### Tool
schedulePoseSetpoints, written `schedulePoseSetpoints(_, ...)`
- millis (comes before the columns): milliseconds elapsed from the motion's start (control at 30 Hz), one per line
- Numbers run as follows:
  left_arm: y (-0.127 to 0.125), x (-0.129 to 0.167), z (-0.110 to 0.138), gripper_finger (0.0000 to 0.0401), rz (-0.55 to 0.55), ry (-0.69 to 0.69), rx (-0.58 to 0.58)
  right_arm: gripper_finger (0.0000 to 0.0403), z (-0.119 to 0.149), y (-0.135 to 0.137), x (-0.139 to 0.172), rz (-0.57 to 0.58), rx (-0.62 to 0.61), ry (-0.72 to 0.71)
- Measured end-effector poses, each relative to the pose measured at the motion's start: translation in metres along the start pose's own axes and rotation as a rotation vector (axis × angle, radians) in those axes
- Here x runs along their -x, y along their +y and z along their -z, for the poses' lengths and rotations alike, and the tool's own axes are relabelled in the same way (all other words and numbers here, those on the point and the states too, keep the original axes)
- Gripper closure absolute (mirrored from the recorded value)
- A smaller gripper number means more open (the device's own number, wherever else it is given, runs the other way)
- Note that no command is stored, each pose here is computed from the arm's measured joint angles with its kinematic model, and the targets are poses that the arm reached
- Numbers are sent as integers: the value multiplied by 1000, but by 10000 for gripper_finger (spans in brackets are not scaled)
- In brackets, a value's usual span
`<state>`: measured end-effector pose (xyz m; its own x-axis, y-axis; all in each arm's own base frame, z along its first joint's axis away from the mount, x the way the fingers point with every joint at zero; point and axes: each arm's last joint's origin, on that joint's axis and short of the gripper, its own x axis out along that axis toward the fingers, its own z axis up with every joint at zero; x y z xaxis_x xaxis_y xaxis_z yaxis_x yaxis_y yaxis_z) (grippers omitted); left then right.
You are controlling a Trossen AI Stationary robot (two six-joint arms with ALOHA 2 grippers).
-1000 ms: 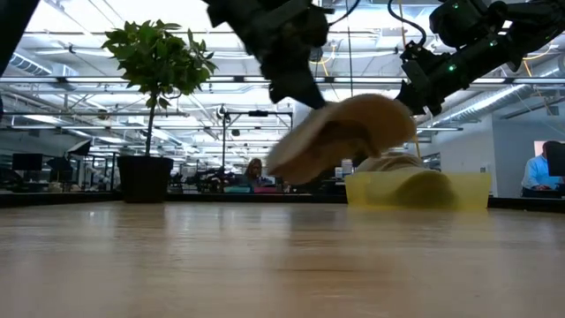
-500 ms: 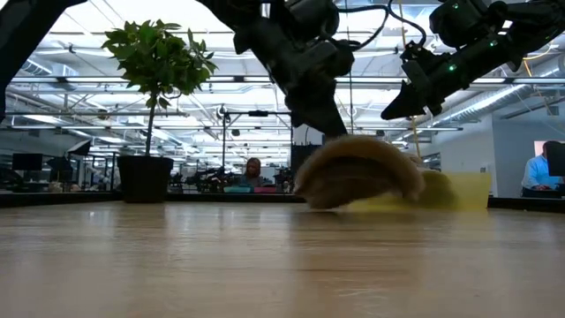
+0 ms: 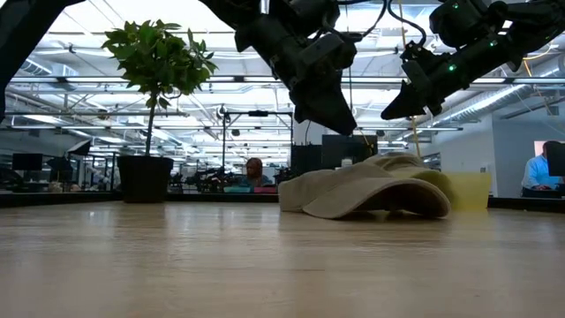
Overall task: Pick & Place hat
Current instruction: Put the brown cap into the yellow bin
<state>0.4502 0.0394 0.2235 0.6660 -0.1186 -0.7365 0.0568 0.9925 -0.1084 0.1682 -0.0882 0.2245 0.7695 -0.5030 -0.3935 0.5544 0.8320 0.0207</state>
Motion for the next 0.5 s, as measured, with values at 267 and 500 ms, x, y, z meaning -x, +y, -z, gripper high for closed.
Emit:
schedulePoseSetpoints(267, -2, 14, -5, 244, -3, -20, -3, 399, 0, 0, 0, 0, 0, 0)
schedulePoseSetpoints(500, -8, 24, -9, 254, -8, -41, -16, 399, 0, 0, 0, 0, 0, 0)
